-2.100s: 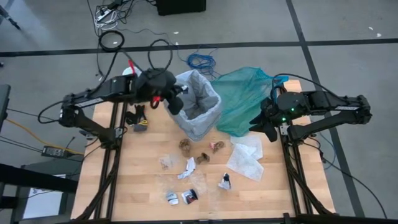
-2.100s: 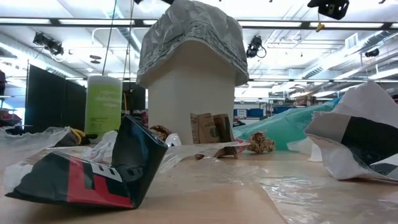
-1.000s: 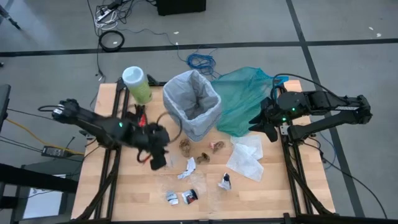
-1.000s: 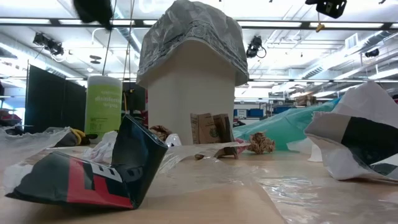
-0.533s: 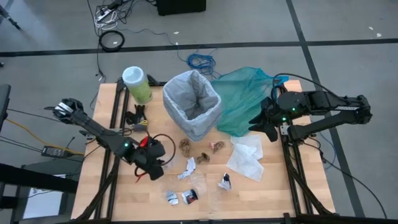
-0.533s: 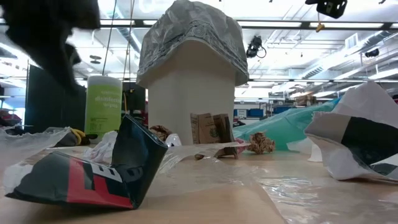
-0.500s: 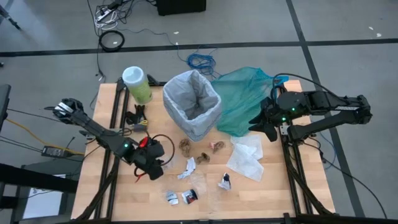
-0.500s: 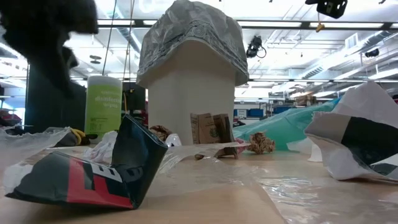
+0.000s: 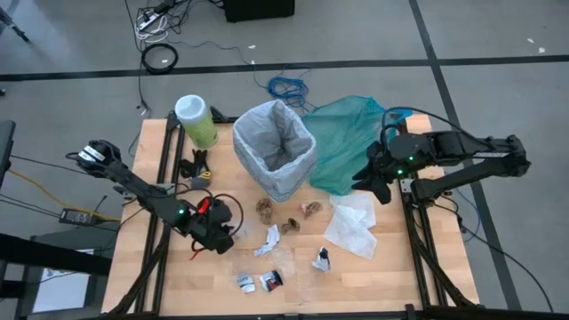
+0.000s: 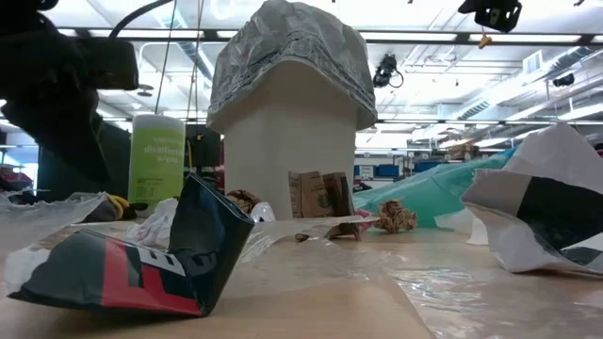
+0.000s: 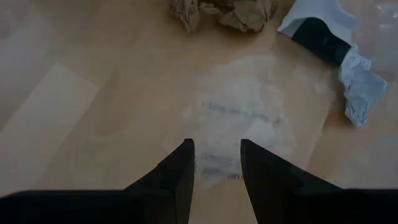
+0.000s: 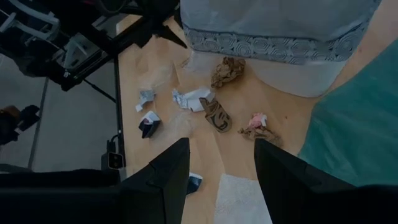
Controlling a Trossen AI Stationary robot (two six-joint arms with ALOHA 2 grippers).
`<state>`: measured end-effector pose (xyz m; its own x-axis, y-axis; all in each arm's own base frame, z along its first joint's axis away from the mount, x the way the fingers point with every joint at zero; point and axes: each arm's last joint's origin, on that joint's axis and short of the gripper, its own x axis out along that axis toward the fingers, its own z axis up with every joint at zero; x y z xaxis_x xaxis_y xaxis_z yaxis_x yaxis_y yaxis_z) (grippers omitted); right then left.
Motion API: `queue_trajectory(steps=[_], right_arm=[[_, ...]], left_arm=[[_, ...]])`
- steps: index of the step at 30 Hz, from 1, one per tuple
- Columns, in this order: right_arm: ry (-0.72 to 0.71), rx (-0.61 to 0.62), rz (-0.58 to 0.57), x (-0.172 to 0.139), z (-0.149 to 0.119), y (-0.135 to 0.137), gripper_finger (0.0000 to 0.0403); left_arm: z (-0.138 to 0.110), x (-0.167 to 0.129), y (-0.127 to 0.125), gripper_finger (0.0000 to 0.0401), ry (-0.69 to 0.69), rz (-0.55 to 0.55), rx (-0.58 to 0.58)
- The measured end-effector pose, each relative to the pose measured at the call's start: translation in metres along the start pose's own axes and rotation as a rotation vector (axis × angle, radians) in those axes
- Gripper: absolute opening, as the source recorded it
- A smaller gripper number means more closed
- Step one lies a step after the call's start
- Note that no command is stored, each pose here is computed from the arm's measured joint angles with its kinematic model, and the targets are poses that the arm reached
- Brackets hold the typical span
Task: Place trash/remove bag and relplace
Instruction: Put the transparent plastic into the trash bin
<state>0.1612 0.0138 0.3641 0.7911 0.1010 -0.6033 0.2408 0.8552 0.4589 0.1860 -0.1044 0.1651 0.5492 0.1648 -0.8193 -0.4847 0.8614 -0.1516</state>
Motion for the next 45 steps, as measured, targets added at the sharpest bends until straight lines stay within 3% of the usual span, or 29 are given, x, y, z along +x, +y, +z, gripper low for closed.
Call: queue_trajectory(steps=[10,16,22,27,32,41,45], right_arm=[[0.039,0.019,-0.004,0.012,0.002,0.001,0.0171],[0.05,0.049,0.019,0.012,0.001,0.002,0.0171],[0.044,0.054,0.022,0.012,0.002,0.002,0.0171],[0.036,0.055,0.028,0.012,0.003,0.003,0.0171],[0.036,0.055,0.025,0.012,0.003,0.003,0.0171],[0.034,0.052,0.026,0.012,0.003,0.003,0.0171],[0.005,0.049,0.047,0.011,0.006,0.005,0.0171]], left_arm=[[-0.016,0.014,0.016,0.0136,-0.043,0.031,-0.049],[-0.022,0.022,0.018,0.0136,-0.083,-0.039,-0.087],[-0.028,0.031,0.019,0.0129,-0.049,-0.02,-0.065],[-0.031,0.045,0.011,0.0093,-0.05,-0.039,-0.048],[-0.032,0.049,0.009,0.0014,-0.013,-0.034,-0.133],[-0.004,0.023,-0.021,0.0003,0.012,-0.209,-0.154],[0.011,0.01,-0.035,0.0003,0.035,-0.204,-0.13]])
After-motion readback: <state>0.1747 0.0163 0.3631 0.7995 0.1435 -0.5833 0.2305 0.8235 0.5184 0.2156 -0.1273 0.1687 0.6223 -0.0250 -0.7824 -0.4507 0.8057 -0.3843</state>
